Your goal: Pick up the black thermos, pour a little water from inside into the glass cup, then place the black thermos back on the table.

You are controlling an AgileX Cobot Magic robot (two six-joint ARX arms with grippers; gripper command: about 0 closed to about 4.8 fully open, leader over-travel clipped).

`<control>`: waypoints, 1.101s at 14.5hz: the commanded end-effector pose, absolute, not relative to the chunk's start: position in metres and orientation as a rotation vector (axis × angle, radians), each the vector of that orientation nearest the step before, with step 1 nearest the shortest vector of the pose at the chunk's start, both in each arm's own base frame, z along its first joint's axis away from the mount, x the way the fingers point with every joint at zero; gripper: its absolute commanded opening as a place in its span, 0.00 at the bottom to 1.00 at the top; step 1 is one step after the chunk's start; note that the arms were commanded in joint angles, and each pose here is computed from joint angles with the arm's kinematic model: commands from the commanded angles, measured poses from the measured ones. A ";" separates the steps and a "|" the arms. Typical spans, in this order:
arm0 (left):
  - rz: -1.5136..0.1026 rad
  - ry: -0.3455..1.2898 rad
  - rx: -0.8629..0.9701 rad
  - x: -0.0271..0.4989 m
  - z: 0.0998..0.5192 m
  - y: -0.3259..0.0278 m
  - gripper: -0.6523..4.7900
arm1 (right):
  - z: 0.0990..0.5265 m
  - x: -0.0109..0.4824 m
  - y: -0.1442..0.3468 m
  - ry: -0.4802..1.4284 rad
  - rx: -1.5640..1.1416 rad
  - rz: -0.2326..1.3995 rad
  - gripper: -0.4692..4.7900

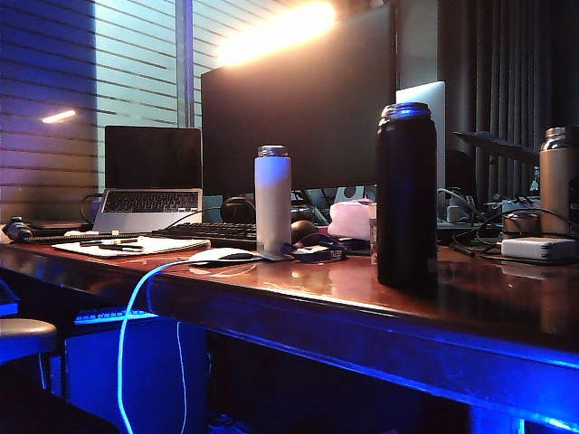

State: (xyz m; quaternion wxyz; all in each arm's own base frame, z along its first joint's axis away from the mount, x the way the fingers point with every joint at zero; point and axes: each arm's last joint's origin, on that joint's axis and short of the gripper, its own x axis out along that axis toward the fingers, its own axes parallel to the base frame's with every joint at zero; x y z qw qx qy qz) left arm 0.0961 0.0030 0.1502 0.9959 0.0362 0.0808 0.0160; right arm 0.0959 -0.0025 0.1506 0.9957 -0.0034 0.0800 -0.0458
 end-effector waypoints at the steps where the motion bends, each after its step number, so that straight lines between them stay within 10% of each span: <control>1: 0.022 0.180 0.064 0.096 0.148 0.003 0.11 | 0.150 0.096 -0.003 0.155 -0.003 -0.093 0.09; 16: 0.026 -0.054 -0.085 0.090 0.194 0.003 0.12 | 0.154 0.097 -0.002 0.113 0.000 -0.075 0.09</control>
